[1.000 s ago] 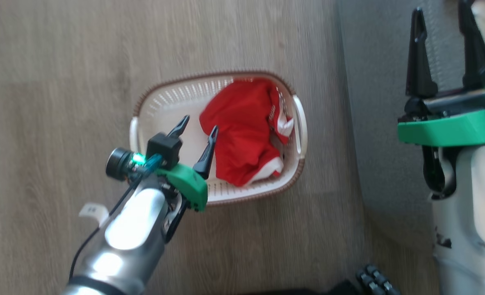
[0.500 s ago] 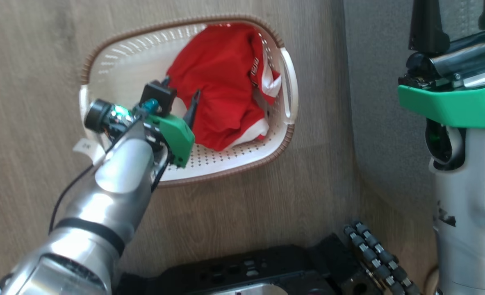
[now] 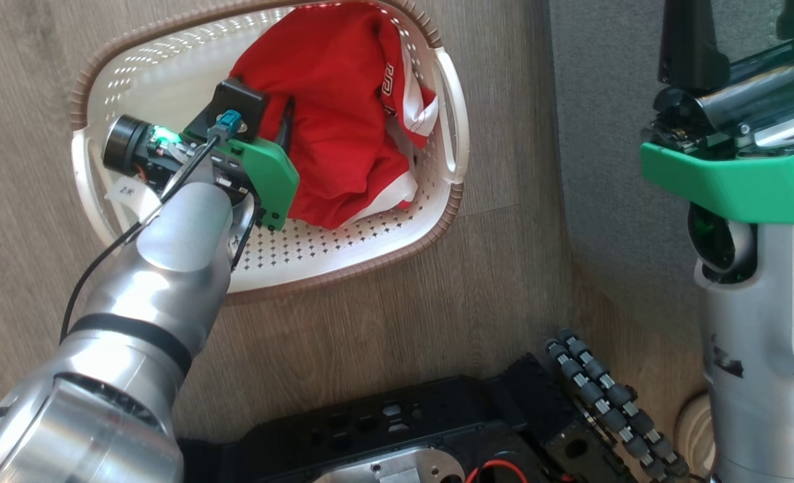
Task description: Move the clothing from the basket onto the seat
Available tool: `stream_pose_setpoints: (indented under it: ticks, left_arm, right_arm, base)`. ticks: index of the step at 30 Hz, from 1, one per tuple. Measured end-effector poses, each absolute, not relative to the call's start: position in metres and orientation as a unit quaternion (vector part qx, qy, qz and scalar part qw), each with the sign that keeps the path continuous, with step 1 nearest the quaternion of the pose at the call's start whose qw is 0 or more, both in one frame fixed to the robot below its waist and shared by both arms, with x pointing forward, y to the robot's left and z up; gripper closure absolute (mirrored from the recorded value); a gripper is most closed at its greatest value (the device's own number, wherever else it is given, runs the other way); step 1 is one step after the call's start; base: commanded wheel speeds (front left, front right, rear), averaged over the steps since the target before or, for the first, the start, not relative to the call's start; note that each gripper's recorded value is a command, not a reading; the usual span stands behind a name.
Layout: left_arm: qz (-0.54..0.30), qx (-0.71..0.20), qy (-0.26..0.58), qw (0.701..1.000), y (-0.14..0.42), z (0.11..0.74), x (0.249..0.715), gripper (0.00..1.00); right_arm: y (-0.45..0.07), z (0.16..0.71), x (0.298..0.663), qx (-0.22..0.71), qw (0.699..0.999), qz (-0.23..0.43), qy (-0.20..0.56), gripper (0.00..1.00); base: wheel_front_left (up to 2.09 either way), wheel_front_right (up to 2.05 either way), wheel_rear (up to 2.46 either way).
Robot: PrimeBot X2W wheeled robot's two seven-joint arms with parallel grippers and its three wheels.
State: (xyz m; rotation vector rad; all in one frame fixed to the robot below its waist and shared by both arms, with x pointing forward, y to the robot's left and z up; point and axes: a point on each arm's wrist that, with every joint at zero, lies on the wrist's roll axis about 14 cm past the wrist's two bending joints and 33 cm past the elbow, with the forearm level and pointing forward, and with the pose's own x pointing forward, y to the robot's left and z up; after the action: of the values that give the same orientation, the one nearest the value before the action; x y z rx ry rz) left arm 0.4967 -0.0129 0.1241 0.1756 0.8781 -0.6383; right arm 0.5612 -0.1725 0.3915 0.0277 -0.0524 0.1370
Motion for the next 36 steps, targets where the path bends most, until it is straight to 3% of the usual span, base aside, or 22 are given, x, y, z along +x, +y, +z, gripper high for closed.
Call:
stream_pose_setpoints:
  ticks: [3,4,5,6,7,20,36]
  left_arm:
    - [-0.304,0.088,0.429,0.846,-0.013,0.120,0.495,0.02]
    - [-0.305,0.089,0.432,0.844,-0.013,0.119,0.493,0.24]
    - [-0.307,0.091,0.433,0.843,-0.013,0.118,0.492,0.54]
    - [-0.311,0.093,0.435,0.840,-0.014,0.118,0.490,0.69]
    - [-0.313,0.093,0.438,0.838,-0.014,0.117,0.489,1.00]
    - [-0.338,0.082,0.409,0.844,-0.026,0.146,0.488,1.00]
    - [-0.345,0.059,0.327,0.878,-0.027,0.225,0.480,1.00]
  right_arm:
    - [-0.171,0.391,0.561,0.017,0.997,0.071,-0.025,0.00]
    - [-0.171,0.391,0.560,0.017,0.997,0.072,-0.025,0.00]
    - [-0.170,0.391,0.560,0.017,0.997,0.072,-0.025,0.00]
    - [-0.171,0.391,0.560,0.017,0.997,0.072,-0.025,0.00]
    - [-0.171,0.392,0.560,0.017,0.997,0.072,-0.025,0.00]
    - [-0.171,0.411,0.559,0.018,0.997,0.070,-0.037,0.00]
    - [-0.166,0.451,0.539,0.028,0.996,0.069,-0.054,0.00]
  base:
    - [0.00,0.00,0.00]
    - [0.00,0.00,0.00]
    - [0.00,0.00,0.00]
    - [0.00,0.00,0.00]
    - [0.00,0.00,0.00]
    - [0.00,0.00,0.00]
    - [0.00,0.00,0.00]
